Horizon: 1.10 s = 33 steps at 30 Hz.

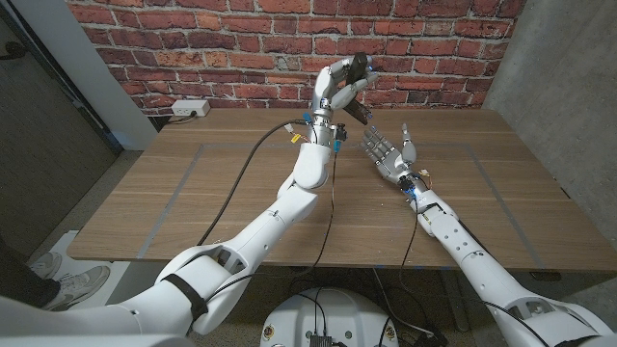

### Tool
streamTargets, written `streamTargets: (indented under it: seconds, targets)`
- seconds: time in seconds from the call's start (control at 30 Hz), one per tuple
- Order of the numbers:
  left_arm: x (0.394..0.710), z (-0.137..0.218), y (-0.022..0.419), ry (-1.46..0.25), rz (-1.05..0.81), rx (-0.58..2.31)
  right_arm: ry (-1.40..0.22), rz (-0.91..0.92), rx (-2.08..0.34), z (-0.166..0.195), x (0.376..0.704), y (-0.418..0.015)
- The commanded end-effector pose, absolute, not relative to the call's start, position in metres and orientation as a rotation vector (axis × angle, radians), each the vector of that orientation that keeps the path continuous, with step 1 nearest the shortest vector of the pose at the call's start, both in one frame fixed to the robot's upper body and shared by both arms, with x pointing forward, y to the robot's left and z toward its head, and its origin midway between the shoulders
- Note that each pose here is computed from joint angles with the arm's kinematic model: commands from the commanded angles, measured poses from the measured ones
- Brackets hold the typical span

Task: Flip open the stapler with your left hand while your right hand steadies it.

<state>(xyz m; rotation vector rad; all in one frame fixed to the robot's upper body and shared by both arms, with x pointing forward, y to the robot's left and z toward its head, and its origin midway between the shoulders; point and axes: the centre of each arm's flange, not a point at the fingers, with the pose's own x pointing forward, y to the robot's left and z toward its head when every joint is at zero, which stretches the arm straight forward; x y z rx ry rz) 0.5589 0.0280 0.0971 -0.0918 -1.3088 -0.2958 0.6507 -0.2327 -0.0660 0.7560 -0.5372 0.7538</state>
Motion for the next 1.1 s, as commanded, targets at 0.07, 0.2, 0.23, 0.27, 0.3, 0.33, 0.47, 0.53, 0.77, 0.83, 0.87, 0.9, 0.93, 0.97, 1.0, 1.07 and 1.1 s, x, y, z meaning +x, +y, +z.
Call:
streamTargets:
  seconds: [0.07, 0.2, 0.23, 0.27, 0.3, 0.33, 0.47, 0.53, 0.77, 0.83, 0.87, 0.9, 0.93, 0.97, 1.0, 1.07, 1.1]
  targets:
    - [0.559, 0.095, 0.033, -1.281, -0.335, -0.081, -0.630, 0.689, 0.702, -0.060, 0.642, -0.243]
    - [0.558, 0.094, 0.037, -1.285, -0.315, -0.060, -0.668, 0.664, 0.645, -0.051, 0.637, -0.248]
    - [0.558, 0.093, 0.038, -1.285, -0.309, -0.054, -0.675, 0.660, 0.629, -0.048, 0.636, -0.249]
    - [0.558, 0.092, 0.039, -1.285, -0.304, -0.050, -0.679, 0.654, 0.614, -0.046, 0.635, -0.250]
    - [0.557, 0.092, 0.040, -1.287, -0.293, -0.042, -0.687, 0.646, 0.597, -0.044, 0.634, -0.251]
    - [0.557, 0.091, 0.041, -1.288, -0.286, -0.035, -0.693, 0.642, 0.582, -0.042, 0.632, -0.252]
    - [0.555, 0.089, 0.046, -1.289, -0.254, 0.000, -0.716, 0.616, 0.513, -0.035, 0.627, -0.256]
    - [0.554, 0.088, 0.049, -1.291, -0.235, 0.018, -0.722, 0.599, 0.472, -0.031, 0.625, -0.258]
    - [0.551, 0.086, 0.057, -1.292, -0.181, 0.075, -0.730, 0.560, 0.379, -0.023, 0.616, -0.261]
    - [0.549, 0.085, 0.059, -1.290, -0.168, 0.088, -0.734, 0.550, 0.360, -0.022, 0.614, -0.262]
    - [0.549, 0.085, 0.060, -1.291, -0.158, 0.100, -0.737, 0.544, 0.345, -0.021, 0.613, -0.262]
    - [0.548, 0.084, 0.061, -1.292, -0.150, 0.109, -0.739, 0.535, 0.331, -0.020, 0.611, -0.263]
    - [0.548, 0.084, 0.062, -1.291, -0.144, 0.118, -0.742, 0.528, 0.319, -0.019, 0.609, -0.263]
    - [0.547, 0.083, 0.062, -1.289, -0.137, 0.125, -0.745, 0.524, 0.309, -0.018, 0.608, -0.264]
    - [0.546, 0.083, 0.063, -1.289, -0.130, 0.132, -0.748, 0.519, 0.303, -0.017, 0.607, -0.264]
    - [0.546, 0.082, 0.064, -1.288, -0.124, 0.141, -0.755, 0.502, 0.278, -0.015, 0.604, -0.265]
    - [0.545, 0.082, 0.065, -1.288, -0.117, 0.149, -0.758, 0.496, 0.264, -0.014, 0.603, -0.265]
